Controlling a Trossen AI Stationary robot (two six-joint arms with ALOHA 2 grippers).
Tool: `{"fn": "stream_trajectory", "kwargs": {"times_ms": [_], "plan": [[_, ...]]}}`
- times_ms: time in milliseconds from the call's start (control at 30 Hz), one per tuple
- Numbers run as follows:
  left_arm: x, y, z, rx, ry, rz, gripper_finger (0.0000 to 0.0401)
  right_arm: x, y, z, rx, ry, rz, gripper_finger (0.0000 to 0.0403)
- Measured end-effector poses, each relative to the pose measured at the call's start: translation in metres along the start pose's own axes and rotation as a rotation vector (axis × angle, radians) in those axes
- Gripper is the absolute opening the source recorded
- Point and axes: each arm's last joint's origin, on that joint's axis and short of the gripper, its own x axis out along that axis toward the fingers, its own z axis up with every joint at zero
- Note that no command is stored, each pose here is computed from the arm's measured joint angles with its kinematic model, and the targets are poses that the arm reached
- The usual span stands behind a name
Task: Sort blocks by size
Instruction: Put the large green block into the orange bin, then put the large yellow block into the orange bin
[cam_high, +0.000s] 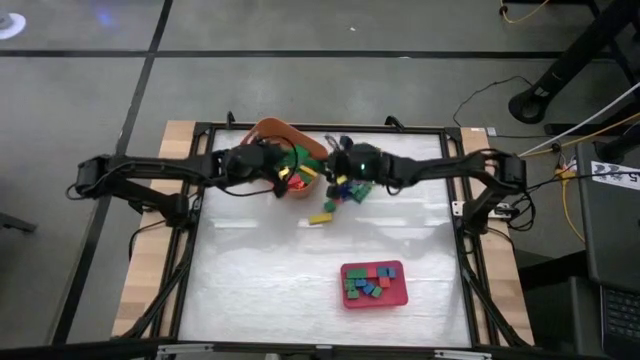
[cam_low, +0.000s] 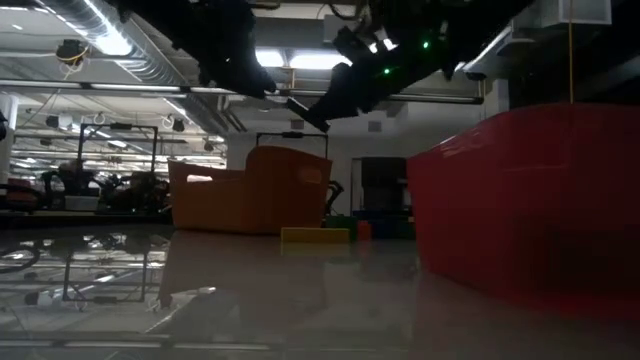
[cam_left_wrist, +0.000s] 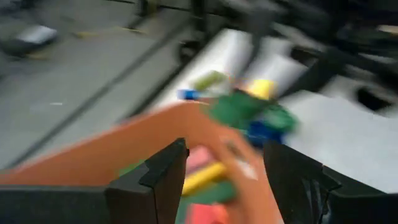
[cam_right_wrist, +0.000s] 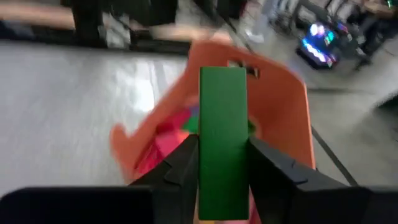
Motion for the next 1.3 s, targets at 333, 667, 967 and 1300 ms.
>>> {"fn": "stream_trajectory", "kwargs": {"times_ms": [333, 667, 967, 1300], "plan": [[0.007, -0.049, -0.019, 0.062, 0.098, -0.279, 0.0198, 0.018, -0.021, -0.018, 0.052, -0.017, -0.009, 0.0159], [0.046, -0.097, -0.062, 0.179, 0.227, -0.336, 0.0198, -0.014, -0.025, 0.0, 0.048, 0.065, -0.011, 0.0166], [0.089, -0.108, -0.098, 0.212, 0.285, -0.31, 0.0198, -0.076, -0.026, 0.002, 0.098, 0.363, 0.044, 0.0166], [0.107, -0.105, -0.118, 0.209, 0.351, -0.275, 0.0198, -0.103, -0.021, -0.022, 0.198, 0.706, 0.058, 0.0166]]}}
